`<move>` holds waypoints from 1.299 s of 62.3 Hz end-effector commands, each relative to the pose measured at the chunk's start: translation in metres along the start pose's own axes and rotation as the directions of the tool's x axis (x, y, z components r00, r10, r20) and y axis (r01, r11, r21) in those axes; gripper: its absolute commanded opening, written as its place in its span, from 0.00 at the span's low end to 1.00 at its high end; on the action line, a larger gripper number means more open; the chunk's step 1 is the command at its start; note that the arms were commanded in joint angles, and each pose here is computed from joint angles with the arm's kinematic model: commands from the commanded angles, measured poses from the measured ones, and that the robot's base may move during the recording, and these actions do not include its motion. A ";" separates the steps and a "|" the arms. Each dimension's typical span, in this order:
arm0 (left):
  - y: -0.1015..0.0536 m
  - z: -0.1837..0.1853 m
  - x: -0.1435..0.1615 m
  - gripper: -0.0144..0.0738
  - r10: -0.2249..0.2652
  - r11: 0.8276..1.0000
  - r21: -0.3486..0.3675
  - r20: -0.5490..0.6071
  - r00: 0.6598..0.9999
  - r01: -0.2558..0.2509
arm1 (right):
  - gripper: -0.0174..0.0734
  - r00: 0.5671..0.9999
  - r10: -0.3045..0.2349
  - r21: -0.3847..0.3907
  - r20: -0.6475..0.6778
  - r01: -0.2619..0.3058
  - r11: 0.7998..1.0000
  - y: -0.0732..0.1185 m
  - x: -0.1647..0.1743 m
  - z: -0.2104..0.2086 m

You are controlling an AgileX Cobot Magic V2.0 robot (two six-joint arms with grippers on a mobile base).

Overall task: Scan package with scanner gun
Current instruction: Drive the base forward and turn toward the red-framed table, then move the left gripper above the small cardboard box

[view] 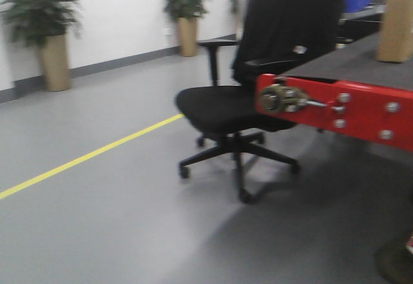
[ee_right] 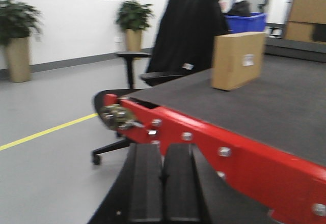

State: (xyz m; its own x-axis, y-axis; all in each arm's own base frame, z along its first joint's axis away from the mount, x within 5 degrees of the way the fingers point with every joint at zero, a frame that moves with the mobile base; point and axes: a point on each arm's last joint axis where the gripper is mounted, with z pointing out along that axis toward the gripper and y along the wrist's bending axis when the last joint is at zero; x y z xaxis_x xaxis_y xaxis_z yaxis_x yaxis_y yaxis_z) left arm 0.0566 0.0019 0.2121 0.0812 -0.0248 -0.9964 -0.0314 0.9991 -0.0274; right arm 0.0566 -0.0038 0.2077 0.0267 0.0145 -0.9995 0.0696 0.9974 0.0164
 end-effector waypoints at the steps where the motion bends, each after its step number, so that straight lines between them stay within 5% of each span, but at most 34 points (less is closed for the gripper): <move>1: 0.000 0.000 -0.003 0.04 0.002 1.000 -0.001 0.026 1.000 -0.002 | 0.01 1.000 -0.006 0.004 0.025 0.005 1.000 0.000 -0.002 0.000; 81: 0.000 0.000 -0.003 0.04 0.002 1.000 -0.001 0.026 1.000 -0.002 | 0.01 1.000 -0.006 0.004 0.025 0.005 1.000 0.000 -0.002 0.000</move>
State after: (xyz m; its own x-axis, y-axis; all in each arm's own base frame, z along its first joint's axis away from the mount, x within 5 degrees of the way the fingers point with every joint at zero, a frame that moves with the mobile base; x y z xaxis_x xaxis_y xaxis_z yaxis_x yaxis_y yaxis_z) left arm 0.0566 0.0019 0.2121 0.0812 -0.0248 -0.9964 -0.0314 0.9991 -0.0274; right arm 0.0566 -0.0038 0.2077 0.0267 0.0145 -0.9995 0.0696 0.9974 0.0164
